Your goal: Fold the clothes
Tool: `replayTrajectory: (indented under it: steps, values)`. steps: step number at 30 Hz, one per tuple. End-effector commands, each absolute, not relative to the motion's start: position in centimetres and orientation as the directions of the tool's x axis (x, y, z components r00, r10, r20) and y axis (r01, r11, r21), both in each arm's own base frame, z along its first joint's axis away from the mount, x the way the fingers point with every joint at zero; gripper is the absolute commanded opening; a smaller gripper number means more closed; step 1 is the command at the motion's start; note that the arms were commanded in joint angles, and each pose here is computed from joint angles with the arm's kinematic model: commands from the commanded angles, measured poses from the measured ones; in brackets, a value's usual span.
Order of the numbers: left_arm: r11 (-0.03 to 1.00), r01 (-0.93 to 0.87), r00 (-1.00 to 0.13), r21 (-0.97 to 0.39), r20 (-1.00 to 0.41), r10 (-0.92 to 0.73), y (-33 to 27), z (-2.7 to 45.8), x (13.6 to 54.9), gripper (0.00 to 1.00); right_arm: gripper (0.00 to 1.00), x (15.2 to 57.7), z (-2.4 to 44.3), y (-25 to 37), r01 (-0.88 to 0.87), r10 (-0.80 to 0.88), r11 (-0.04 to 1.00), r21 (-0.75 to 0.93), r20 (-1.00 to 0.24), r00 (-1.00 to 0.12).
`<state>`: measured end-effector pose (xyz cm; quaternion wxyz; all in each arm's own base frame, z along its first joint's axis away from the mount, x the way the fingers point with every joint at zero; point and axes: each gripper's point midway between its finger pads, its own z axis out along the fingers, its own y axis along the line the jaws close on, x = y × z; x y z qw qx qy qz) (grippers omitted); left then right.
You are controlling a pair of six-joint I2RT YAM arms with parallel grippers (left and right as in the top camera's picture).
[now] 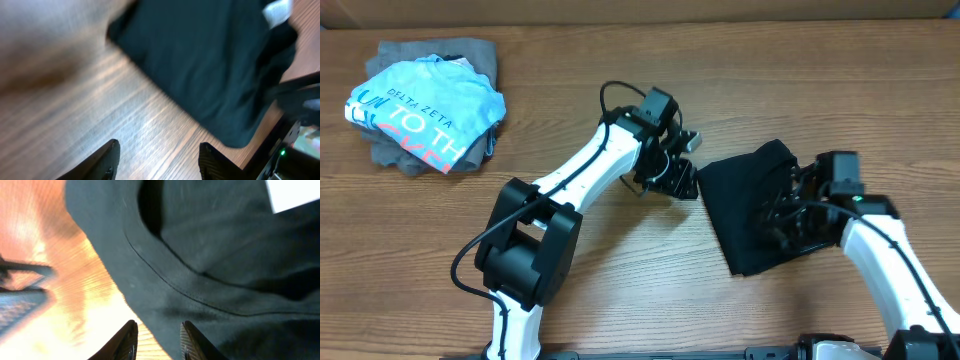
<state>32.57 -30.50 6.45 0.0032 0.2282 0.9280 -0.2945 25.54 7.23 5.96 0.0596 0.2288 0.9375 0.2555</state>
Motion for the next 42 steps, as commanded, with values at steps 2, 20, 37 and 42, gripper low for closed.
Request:
replayTrajectory:
  steps: [2,20,37,42]
  values:
    - [0.696,0.475,-0.879,-0.539,-0.245,0.410,-30.9,9.5,35.1,0.57,0.31,22.6,0.8,7.8,0.496,0.507,0.755,0.430,0.097,-0.856]
    - [0.646,0.601,-0.799,-0.471,-0.359,0.482,-33.4,9.7,35.2,0.73,0.46,23.5,4.9,0.2,0.660,0.672,0.719,0.217,0.024,-0.740]
    - [0.606,0.571,-0.804,-0.554,-0.227,0.549,-37.5,2.2,31.7,0.50,0.64,25.7,12.5,0.7,0.526,0.583,0.782,0.335,-0.093,-0.807]
    - [0.593,0.544,-0.798,-0.594,-0.149,0.584,-37.1,1.8,29.5,0.23,0.68,26.3,12.7,-0.3,0.579,0.645,0.735,0.352,-0.102,-0.757]
